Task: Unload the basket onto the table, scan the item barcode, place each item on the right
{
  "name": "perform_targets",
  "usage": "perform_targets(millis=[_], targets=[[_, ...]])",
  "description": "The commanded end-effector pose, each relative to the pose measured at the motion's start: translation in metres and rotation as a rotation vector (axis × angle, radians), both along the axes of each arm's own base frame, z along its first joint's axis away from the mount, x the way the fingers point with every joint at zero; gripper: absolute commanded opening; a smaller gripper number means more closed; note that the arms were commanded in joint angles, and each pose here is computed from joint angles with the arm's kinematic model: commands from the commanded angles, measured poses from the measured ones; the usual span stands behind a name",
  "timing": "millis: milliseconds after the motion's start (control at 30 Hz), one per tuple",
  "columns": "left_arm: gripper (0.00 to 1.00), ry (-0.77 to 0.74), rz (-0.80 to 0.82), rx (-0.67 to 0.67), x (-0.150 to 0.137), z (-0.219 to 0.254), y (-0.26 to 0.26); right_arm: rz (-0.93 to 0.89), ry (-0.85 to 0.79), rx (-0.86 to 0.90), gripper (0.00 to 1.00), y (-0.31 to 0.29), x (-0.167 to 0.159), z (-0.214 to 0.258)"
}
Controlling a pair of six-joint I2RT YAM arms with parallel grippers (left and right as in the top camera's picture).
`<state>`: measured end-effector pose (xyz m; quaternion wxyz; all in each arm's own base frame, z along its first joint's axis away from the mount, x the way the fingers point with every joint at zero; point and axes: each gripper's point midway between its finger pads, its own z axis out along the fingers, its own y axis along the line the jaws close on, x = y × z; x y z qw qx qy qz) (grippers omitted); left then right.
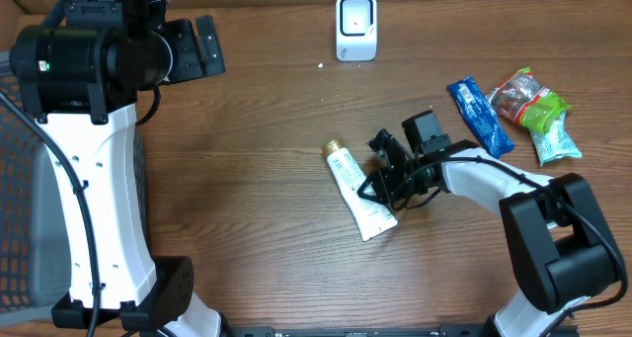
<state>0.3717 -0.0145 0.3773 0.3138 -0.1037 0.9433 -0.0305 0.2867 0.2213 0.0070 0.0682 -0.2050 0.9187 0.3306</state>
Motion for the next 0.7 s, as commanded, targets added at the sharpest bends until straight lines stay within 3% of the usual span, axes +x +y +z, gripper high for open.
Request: perform_targets(millis=[0, 167, 400, 667], targets=[[1.00, -0.003, 0.016, -0.001, 0.000, 0.000, 0.001, -0.017, 0.044, -0.141, 0.34, -0.008, -0.020, -0.028], [1.00, -0.003, 0.016, -0.001, 0.001, 0.000, 0.001, -0.087, 0.024, -0.204, 0.37, -0.007, -0.015, -0.037], [1.00, -0.003, 0.016, -0.001, 0.001, 0.000, 0.001, -0.142, 0.051, -0.323, 0.04, -0.013, -0.020, -0.064], [1.00, -0.003, 0.016, -0.001, 0.001, 0.000, 0.001, -0.180, 0.060, -0.236, 0.04, -0.009, 0.007, -0.029]])
